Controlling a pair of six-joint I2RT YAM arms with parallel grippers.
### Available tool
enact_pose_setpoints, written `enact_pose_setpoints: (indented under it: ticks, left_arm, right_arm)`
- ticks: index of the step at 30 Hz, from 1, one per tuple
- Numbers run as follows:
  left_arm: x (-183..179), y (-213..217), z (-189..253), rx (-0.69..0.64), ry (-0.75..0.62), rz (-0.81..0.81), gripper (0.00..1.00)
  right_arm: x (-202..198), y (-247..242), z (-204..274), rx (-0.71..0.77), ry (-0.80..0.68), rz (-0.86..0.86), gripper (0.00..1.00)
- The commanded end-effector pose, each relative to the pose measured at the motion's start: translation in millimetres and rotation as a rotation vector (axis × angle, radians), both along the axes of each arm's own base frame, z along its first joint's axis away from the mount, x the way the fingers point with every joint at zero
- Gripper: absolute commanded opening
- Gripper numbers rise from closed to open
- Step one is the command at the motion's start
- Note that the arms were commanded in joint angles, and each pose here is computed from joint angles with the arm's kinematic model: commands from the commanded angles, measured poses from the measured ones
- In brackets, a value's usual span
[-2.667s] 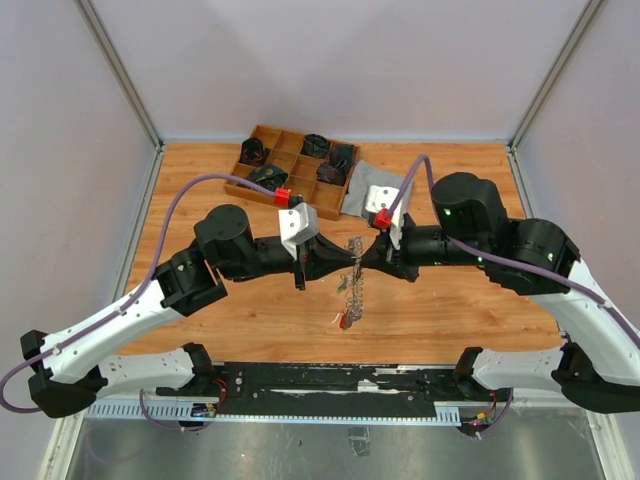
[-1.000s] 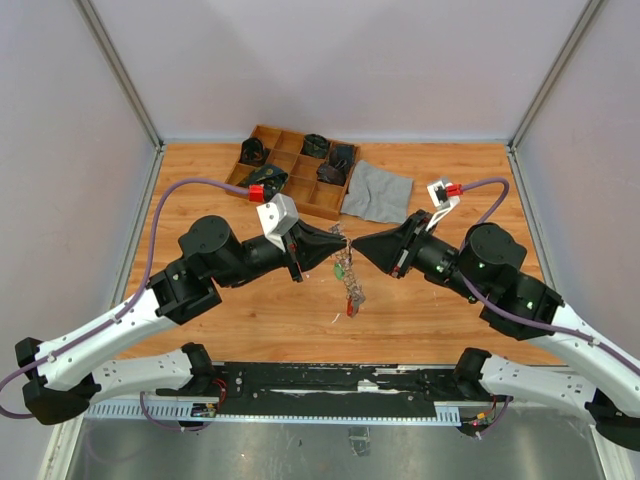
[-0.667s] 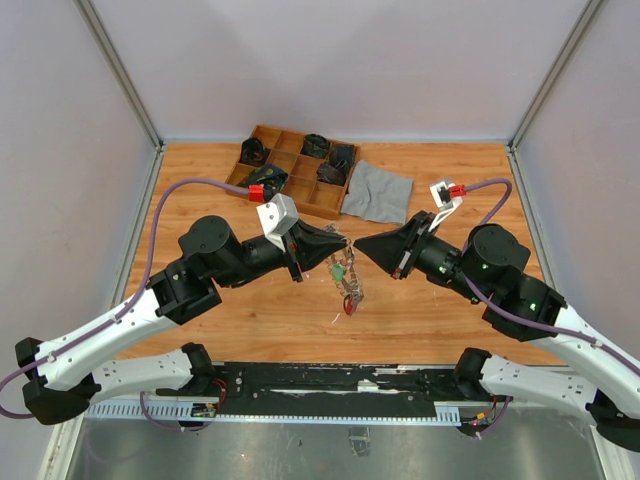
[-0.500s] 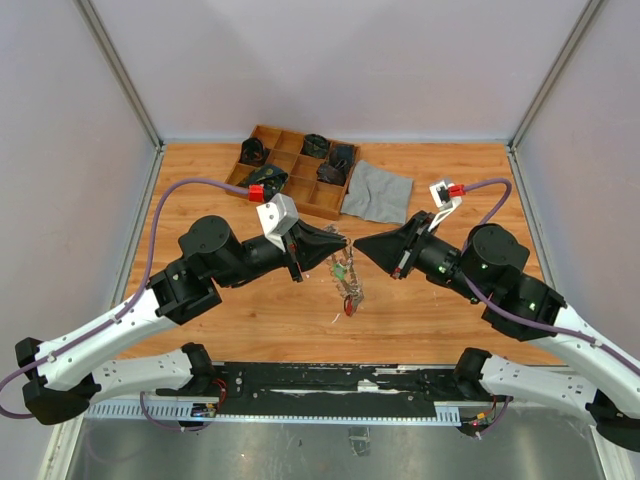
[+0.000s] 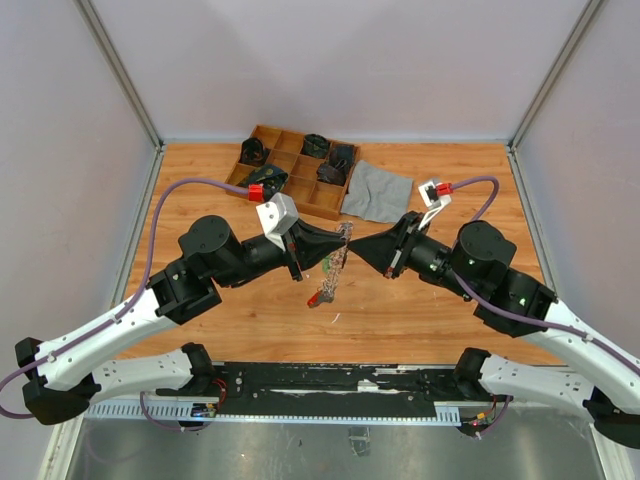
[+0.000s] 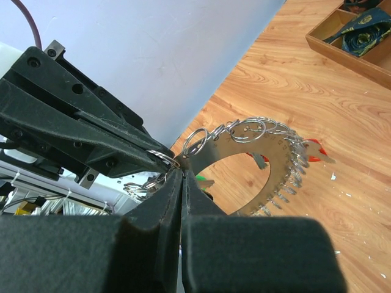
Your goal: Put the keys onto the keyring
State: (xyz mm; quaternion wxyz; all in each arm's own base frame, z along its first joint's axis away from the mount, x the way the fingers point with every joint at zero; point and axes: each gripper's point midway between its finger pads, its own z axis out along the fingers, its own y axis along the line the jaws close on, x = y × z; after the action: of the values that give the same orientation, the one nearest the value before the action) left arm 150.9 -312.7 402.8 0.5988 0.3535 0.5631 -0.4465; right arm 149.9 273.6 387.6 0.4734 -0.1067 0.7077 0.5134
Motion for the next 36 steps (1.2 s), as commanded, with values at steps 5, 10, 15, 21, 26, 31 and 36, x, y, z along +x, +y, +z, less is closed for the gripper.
enact_pose_setpoints:
  ticks: [5, 10, 15, 21, 26, 31, 36]
  left_arm:
    - [-9, 4, 28, -0.087, -0.059, -0.031, 0.01]
    - [-11, 6, 31, -0.097, -0.059, -0.033, 0.0]
    - [-15, 7, 35, -0.114, -0.057, -0.045, 0.01]
    - [-27, 6, 44, -0.15, -0.054, -0.11, 0.0]
    - [-44, 4, 51, -0.168, -0.065, -0.2, 0.01]
    - [-53, 2, 56, -0.182, -0.074, -0.252, 0.01]
    - [-56, 1, 58, -0.183, -0.079, -0.271, 0.01]
  right_arm:
    - [-4, 4, 2, 0.005, -0.004, 0.031, 0.06]
    - [0, -21, 23, -0.014, -0.177, -0.042, 0.24]
    - [-2, -41, 44, -0.031, -0.385, -0.074, 0.32]
    - [-30, -24, 53, -0.083, -0.634, 0.127, 0.3]
    - [-58, -11, 54, -0.109, -0.738, 0.327, 0.3]
    - [-61, -9, 52, -0.115, -0.75, 0.354, 0.31]
    - [-62, -9, 49, -0.129, -0.742, 0.364, 0.27]
